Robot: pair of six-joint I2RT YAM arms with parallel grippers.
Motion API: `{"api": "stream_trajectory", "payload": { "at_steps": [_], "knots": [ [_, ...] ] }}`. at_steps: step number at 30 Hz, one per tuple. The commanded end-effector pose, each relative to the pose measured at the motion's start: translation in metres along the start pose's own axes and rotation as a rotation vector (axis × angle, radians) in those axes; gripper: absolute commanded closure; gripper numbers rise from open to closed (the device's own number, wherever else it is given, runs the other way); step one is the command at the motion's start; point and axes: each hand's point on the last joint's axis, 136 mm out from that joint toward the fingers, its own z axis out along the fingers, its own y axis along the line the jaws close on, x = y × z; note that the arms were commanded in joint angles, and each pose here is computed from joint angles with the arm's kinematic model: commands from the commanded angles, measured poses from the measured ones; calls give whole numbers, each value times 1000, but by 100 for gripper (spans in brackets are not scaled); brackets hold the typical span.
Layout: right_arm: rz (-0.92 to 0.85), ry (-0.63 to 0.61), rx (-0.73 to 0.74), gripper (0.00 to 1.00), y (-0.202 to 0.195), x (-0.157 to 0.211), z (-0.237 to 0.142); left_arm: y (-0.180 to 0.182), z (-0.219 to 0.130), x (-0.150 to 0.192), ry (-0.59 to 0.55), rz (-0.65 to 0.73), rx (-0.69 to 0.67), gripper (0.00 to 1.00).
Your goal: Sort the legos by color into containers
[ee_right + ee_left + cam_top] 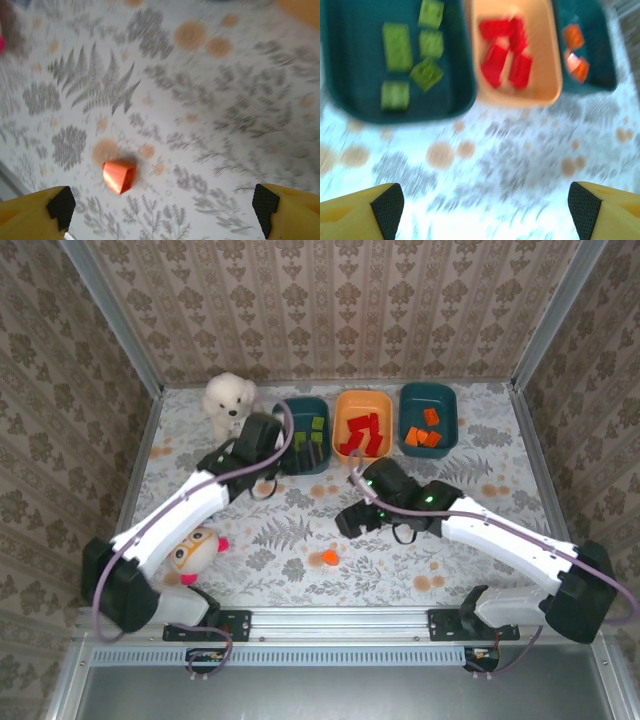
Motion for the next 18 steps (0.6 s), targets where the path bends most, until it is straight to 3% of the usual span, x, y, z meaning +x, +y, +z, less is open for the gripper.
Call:
{"api": "stream_trajectory", "payload": {
  "at_steps": [1,8,18],
  "knots": [
    [-96,131,-4,5,18,33,23,33,-33,41,33,20,-73,11],
    [37,414,87,11,23,66,70,70,-76,81,-2,-53,-106,11],
    [227,500,146,16,40,72,98,88,-106,106,12,-35,-125,11]
  ]
}}
